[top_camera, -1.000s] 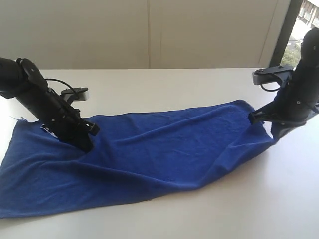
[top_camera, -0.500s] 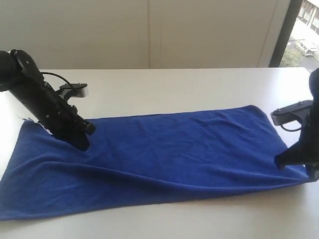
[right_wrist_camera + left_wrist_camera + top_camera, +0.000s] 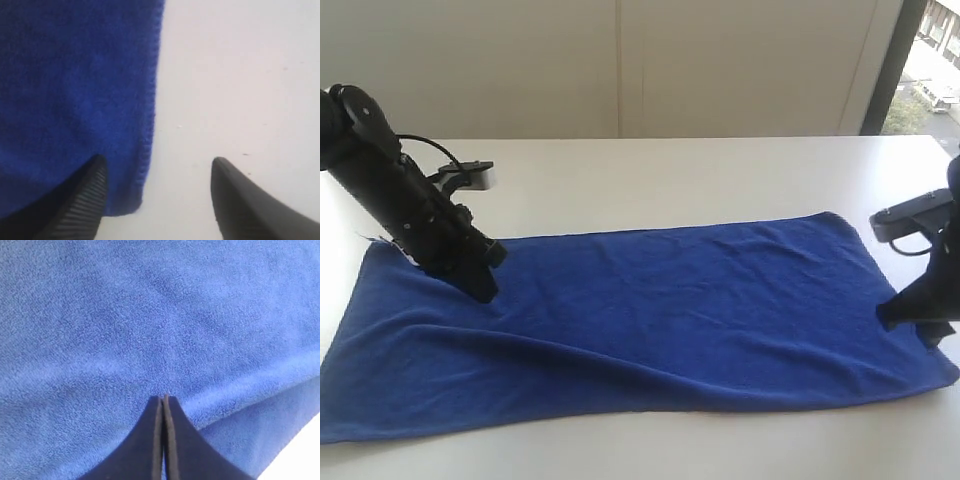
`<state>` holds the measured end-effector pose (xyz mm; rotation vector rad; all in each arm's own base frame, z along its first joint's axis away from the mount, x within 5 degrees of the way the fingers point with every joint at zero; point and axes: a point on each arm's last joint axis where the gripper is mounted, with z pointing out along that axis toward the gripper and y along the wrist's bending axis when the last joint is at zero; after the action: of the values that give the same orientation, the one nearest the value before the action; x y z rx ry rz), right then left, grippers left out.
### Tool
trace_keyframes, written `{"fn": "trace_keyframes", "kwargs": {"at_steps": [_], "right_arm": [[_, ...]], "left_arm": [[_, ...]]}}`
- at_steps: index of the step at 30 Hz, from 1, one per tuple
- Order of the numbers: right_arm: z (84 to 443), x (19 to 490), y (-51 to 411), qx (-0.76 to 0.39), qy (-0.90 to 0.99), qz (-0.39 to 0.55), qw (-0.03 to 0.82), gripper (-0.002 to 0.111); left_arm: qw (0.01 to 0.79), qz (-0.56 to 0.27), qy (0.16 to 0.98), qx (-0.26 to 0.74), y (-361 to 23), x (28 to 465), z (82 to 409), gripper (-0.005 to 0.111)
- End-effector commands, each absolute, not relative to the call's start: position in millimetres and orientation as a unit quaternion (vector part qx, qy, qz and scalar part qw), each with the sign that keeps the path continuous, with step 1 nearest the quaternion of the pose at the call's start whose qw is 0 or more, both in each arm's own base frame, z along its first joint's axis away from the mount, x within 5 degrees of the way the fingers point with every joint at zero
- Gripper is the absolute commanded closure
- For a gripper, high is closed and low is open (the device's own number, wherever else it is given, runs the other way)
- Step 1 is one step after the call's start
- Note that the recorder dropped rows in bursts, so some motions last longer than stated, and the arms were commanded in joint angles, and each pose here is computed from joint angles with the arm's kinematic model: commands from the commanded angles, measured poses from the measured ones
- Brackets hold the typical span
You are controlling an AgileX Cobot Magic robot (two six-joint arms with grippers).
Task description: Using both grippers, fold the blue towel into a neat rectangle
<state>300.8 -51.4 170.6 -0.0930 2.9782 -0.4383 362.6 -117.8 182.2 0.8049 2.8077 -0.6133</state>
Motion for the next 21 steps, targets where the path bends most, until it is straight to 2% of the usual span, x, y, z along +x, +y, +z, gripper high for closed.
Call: {"fn": "trace_keyframes", "kwargs": {"at_steps": [1,2,4,9,14,19,21], "right_arm": [[213,317,-59,0.025,0.970,-0.169,0.174,0.049],[222,323,-58,0.028,0.965,-0.164,0.205,0.050],[234,338,-56,0.023,0.955,-0.146,0.257,0.060],[218,386,-53,-0.024,0.963,-0.089,0.255,0.108],[169,453,-59,-0.016,0.969,0.017,0.244,0.108],[135,482,-65,-0.028,0.977,0.018,0.208,0.108],[130,487,-71,-0.047,0.979,-0.015,0.198,0.108]], "left_arm": [[0.101,-0.185,0.940,0.268,-116,362,193,0.107],[0.108,-0.172,0.944,0.259,-114,363,193,0.107],[0.121,-0.129,0.955,0.236,-107,368,192,0.107],[0.133,-0.026,0.968,0.213,-89,375,190,0.107],[0.115,0.005,0.970,0.214,-83,373,189,0.107],[0.116,0.005,0.970,0.214,-83,373,189,0.107],[0.116,0.005,0.970,0.214,-83,373,189,0.107]]}}
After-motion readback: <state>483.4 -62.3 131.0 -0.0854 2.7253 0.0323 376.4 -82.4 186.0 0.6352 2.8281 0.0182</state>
